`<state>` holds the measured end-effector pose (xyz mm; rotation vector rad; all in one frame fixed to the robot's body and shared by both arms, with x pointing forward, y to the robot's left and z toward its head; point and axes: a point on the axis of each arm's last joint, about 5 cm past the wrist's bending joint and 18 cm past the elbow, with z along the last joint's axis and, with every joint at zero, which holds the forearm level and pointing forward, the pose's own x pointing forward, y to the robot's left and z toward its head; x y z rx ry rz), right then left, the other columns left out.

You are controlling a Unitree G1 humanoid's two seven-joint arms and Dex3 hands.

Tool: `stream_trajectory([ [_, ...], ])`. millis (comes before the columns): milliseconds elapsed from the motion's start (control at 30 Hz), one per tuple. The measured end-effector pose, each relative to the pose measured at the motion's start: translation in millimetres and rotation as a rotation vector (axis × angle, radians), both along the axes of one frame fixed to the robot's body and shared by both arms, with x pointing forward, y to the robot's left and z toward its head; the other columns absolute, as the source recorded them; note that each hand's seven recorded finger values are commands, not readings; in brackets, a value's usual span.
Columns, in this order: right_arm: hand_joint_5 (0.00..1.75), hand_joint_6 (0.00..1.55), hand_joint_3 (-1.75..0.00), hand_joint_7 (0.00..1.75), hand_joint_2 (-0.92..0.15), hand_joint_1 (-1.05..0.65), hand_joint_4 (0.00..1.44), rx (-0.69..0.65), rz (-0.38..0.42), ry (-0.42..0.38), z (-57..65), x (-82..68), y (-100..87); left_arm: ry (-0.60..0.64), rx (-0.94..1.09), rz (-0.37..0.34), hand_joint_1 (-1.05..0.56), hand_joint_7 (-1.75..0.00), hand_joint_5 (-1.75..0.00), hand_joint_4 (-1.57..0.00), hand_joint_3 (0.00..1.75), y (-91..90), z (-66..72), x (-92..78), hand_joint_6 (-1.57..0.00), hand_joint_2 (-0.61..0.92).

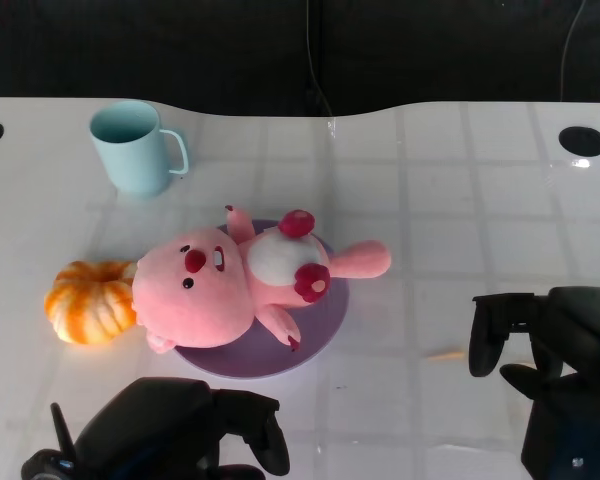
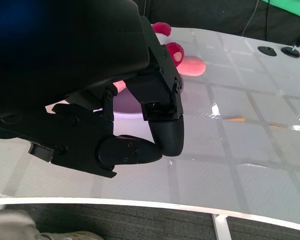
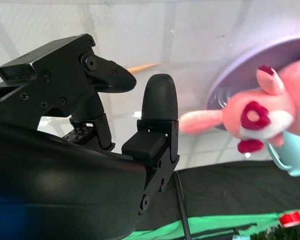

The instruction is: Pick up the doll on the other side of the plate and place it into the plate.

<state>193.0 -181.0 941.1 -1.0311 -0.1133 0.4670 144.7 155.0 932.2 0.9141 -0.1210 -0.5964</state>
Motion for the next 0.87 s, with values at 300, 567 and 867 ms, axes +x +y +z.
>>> stream_trajectory([
  [300,1.75,0.62,-0.69,1.47,-0.67,-0.12,0.77,-0.005,0.025,-0.009,-3.3,0.4,2.2,-0.001,0.001,0.0,-0.29,-0.82,-1.35,-0.73,0.33,0.1,0.0,0.1,-0.81,0.92],
  [567,1.75,0.76,-0.68,1.27,-0.65,-0.09,0.81,0.007,0.07,-0.03,-6.1,-2.9,4.7,0.006,0.002,-0.001,-0.29,-0.82,-1.31,-0.72,0.33,0.5,-1.9,0.4,-0.8,0.92],
  [867,1.74,0.89,-0.62,1.11,-0.61,-0.1,0.85,0.02,0.092,-0.029,-10.9,-3.8,5.3,0.02,0.004,-0.002,-0.29,-0.8,-1.28,-0.74,0.31,2.1,-5.8,0.5,-0.81,0.92],
])
